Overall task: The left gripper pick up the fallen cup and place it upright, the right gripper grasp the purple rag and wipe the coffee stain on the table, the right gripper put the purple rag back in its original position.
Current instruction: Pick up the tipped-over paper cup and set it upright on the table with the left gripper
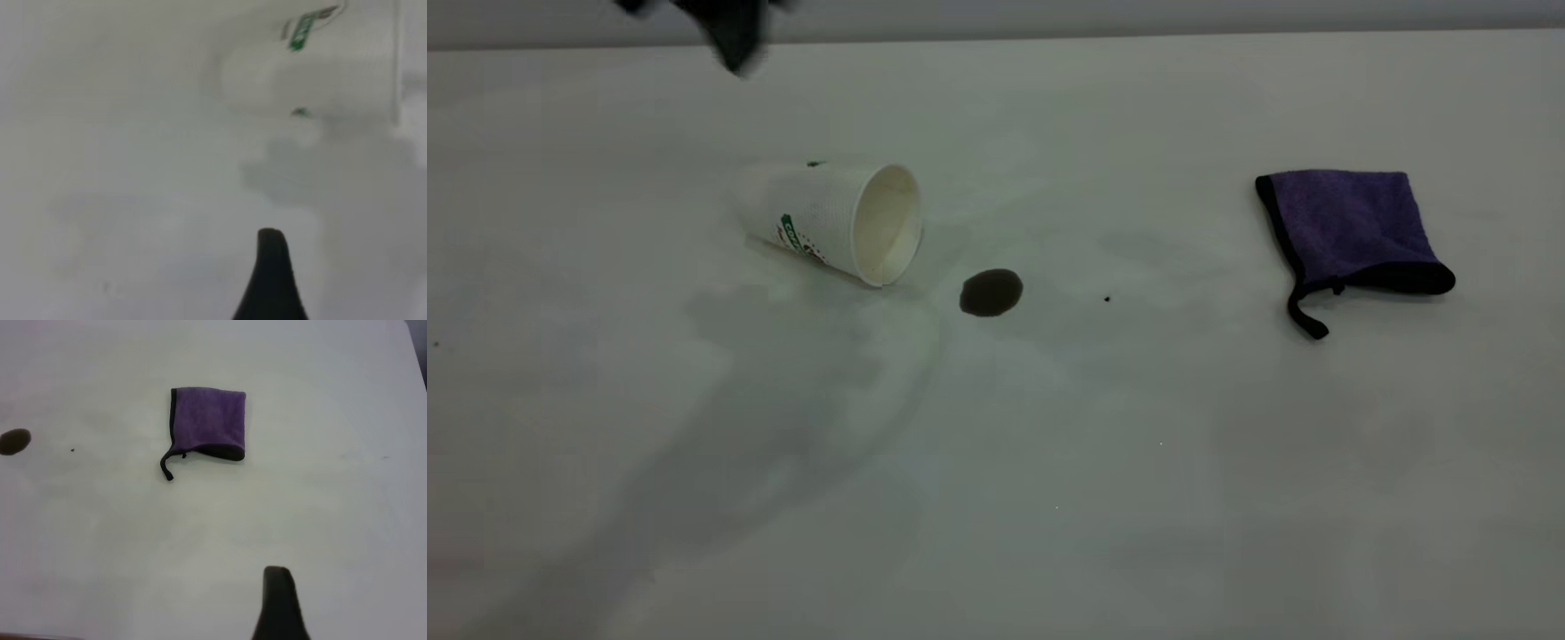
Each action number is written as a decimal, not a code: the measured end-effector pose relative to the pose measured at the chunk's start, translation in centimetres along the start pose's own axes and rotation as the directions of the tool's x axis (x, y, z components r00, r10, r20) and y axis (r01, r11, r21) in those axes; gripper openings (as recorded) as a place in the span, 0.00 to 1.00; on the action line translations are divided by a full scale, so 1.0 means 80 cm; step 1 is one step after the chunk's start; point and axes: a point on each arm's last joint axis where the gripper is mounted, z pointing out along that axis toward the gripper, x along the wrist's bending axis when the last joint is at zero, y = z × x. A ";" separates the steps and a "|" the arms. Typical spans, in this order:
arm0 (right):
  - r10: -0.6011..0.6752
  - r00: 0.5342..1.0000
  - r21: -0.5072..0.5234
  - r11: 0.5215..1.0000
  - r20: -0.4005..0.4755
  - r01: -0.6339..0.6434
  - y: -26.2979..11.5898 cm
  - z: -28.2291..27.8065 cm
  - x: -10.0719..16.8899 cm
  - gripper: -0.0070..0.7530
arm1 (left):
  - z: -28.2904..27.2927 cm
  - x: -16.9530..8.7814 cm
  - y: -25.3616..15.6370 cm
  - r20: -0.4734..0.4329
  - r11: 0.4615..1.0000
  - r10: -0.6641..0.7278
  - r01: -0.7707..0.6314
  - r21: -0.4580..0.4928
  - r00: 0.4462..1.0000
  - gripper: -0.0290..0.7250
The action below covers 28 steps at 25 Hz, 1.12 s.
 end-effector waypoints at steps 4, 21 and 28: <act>0.000 1.000 0.000 1.000 0.000 0.000 0.000 0.000 0.000 0.78 | 0.039 -0.045 0.021 -0.041 0.998 0.060 -0.059 0.014 0.997 0.89; 0.000 1.000 0.000 1.000 0.000 0.000 0.000 0.000 0.000 0.78 | 0.175 -0.107 0.059 -0.211 0.987 0.159 -0.147 0.072 0.964 0.84; 0.000 1.000 0.000 1.000 0.000 0.000 0.000 0.000 0.000 0.78 | 0.199 -0.102 0.051 -0.340 0.967 0.251 -0.220 0.127 0.906 0.73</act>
